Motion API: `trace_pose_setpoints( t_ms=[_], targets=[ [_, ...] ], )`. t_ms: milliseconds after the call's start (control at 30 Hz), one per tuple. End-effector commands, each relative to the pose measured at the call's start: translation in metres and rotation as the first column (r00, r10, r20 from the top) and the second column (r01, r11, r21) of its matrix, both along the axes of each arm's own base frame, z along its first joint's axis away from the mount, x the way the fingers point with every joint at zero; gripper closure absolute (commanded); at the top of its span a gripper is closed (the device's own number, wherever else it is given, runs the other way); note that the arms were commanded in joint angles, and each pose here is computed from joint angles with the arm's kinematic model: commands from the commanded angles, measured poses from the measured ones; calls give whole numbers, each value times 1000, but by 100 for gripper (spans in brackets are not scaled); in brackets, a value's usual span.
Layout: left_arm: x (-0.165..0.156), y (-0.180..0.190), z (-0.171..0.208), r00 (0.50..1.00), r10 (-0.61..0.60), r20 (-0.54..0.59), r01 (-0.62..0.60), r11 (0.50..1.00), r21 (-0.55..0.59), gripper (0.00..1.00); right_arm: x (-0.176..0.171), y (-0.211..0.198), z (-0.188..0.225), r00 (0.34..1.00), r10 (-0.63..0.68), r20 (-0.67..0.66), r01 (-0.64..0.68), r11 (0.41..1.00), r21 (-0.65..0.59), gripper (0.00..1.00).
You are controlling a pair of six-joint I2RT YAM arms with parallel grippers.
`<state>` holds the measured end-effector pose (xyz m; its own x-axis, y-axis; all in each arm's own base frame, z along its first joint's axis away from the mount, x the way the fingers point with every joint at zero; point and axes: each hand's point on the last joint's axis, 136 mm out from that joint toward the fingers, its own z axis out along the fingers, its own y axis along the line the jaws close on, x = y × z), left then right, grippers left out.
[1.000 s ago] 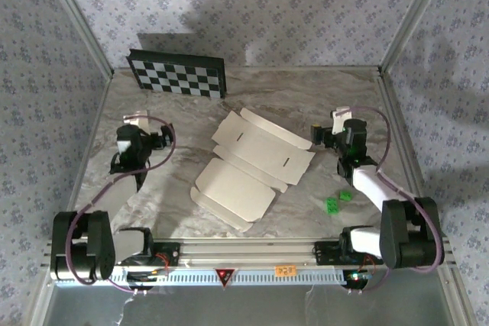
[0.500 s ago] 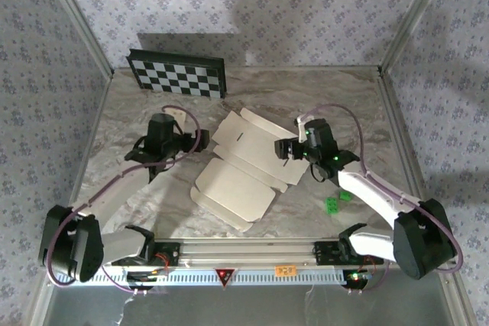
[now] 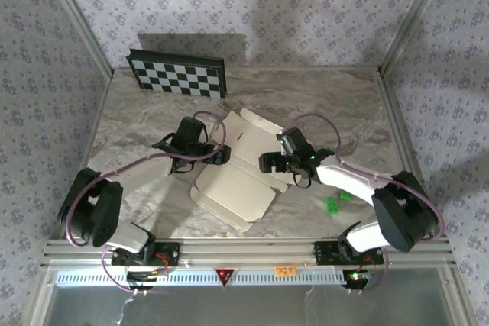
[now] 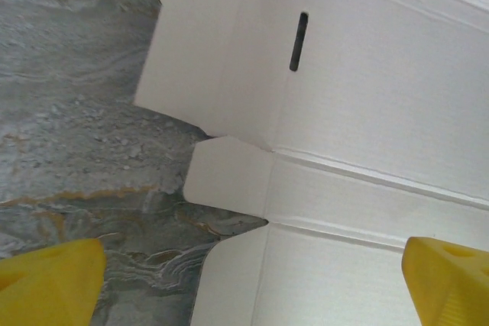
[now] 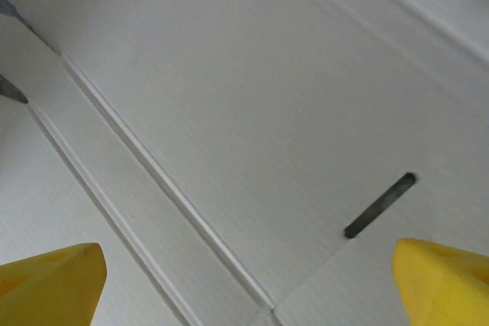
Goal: Fold the paper box
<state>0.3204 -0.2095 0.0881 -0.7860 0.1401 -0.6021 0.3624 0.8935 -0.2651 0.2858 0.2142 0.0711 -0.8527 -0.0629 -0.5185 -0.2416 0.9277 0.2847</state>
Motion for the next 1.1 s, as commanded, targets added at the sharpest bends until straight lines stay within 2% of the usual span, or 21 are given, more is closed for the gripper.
trace_pose_setpoints(
  t_ms=[0,33,100,167,333,533,867,1067],
  targets=[
    [-2,-15,-2,998,-44,-47,42,999,-34,1,-8,16,-5,995,0,-105,7,998,60,2],
    [-2,-17,-6,997,-51,-62,49,998,-38,1,-9,17,-9,992,1,-123,7,998,65,2],
    [-5,-22,-13,992,-80,-96,76,996,-45,10,-11,20,-17,988,5,-153,6,998,70,2],
    [-9,-25,-23,985,-101,-141,95,994,-46,14,-13,21,-24,983,8,-181,5,998,67,3],
    [-21,-31,-45,960,-139,-241,127,990,-63,17,-12,16,-33,973,-4,-231,18,998,60,3],
    [-36,-28,-58,940,-144,-309,130,989,-63,20,-5,0,-42,962,-35,-271,50,998,49,3],
    [-58,-18,-55,939,-104,-327,73,992,-106,24,31,-16,-39,967,-44,-252,52,998,25,3],
    [-63,-19,-51,943,-80,-323,27,986,-167,25,61,-6,-35,975,21,-222,-9,998,56,8]
  ],
)
